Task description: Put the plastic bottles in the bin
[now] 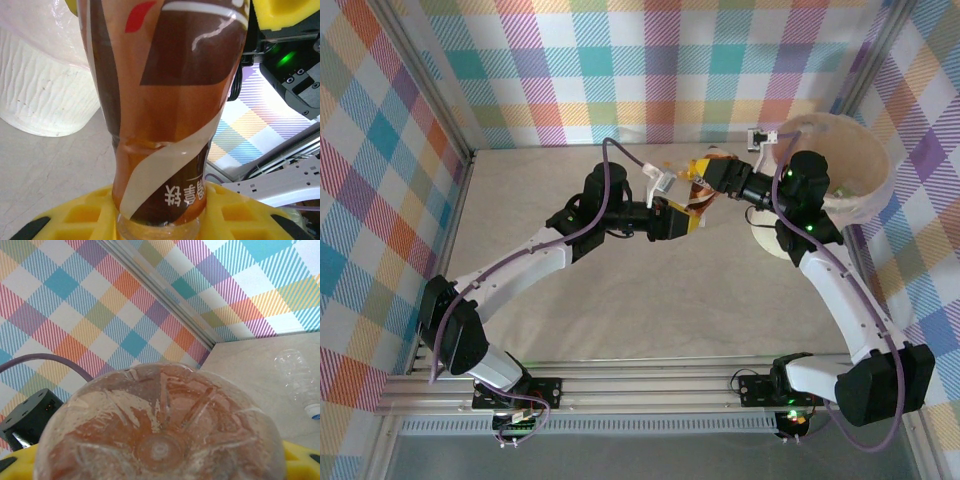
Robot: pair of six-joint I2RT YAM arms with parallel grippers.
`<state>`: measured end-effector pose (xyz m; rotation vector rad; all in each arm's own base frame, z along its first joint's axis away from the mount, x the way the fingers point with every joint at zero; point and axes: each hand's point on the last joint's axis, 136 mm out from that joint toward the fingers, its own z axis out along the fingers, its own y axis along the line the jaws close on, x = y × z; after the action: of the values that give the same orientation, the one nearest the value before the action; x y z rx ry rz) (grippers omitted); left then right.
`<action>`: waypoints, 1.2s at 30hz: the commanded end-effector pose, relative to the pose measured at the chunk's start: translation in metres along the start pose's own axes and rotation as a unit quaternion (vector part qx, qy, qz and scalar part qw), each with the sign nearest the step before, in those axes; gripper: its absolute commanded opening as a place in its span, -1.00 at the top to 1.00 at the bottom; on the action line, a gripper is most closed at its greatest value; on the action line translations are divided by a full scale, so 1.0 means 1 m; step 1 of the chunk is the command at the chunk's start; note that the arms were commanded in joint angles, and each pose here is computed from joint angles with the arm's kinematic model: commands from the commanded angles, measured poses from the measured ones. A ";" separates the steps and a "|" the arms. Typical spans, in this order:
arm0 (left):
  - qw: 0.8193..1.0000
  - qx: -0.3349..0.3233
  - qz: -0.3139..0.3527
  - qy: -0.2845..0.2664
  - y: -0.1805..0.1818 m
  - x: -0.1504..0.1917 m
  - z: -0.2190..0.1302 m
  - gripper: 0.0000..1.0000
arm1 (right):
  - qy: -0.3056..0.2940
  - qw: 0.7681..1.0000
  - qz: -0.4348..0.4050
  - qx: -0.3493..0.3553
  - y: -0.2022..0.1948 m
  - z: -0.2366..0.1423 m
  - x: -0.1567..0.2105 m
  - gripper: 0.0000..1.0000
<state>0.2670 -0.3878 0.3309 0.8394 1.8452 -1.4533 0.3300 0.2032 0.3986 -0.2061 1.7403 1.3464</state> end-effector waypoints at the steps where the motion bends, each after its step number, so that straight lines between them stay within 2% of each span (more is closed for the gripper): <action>1: 0.999 -0.035 -0.009 0.001 0.011 -0.002 0.003 0.17 | -0.020 0.999 -0.048 0.004 0.017 -0.007 -0.014 0.16; 3: 0.999 -0.045 -0.010 0.000 0.014 -0.003 0.002 0.00 | -0.020 0.998 -0.054 0.010 0.017 -0.008 -0.014 0.18; 5: 0.998 -0.059 -0.017 -0.004 0.017 -0.005 0.001 -0.60 | -0.020 0.998 -0.061 0.021 0.015 -0.010 -0.015 0.19; 8: 0.997 -0.069 -0.015 -0.014 0.019 -0.007 -0.002 -1.00 | -0.026 0.994 -0.072 0.074 0.003 -0.015 -0.019 0.23; 14: 0.992 -0.115 -0.007 -0.050 0.028 -0.010 -0.017 -1.00 | -0.061 0.972 -0.121 0.189 -0.018 -0.038 -0.038 0.29; 17: 0.981 -0.174 -0.008 -0.080 0.043 -0.011 -0.033 -1.00 | -0.084 0.955 -0.158 0.237 -0.020 -0.051 -0.055 0.32; 21: 0.951 -0.282 -0.020 -0.125 0.071 -0.013 -0.065 -1.00 | -0.119 0.927 -0.209 0.287 -0.019 -0.067 -0.082 0.30; 23: 0.921 -0.362 -0.039 -0.137 0.092 -0.008 -0.088 -1.00 | -0.138 0.912 -0.230 0.311 -0.020 -0.076 -0.096 0.30; 26: 0.888 -0.433 -0.055 -0.146 0.107 0.002 -0.115 -1.00 | -0.161 0.892 -0.247 0.344 -0.028 -0.089 -0.118 0.30; 36: 0.843 -0.500 -0.069 -0.184 0.104 0.022 -0.171 -1.00 | -0.194 0.838 -0.239 0.450 -0.084 -0.133 -0.182 0.32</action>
<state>0.3258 -0.2252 0.2829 0.0000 2.0208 -0.5417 0.4073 0.0080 0.4621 0.1370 1.6544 0.1872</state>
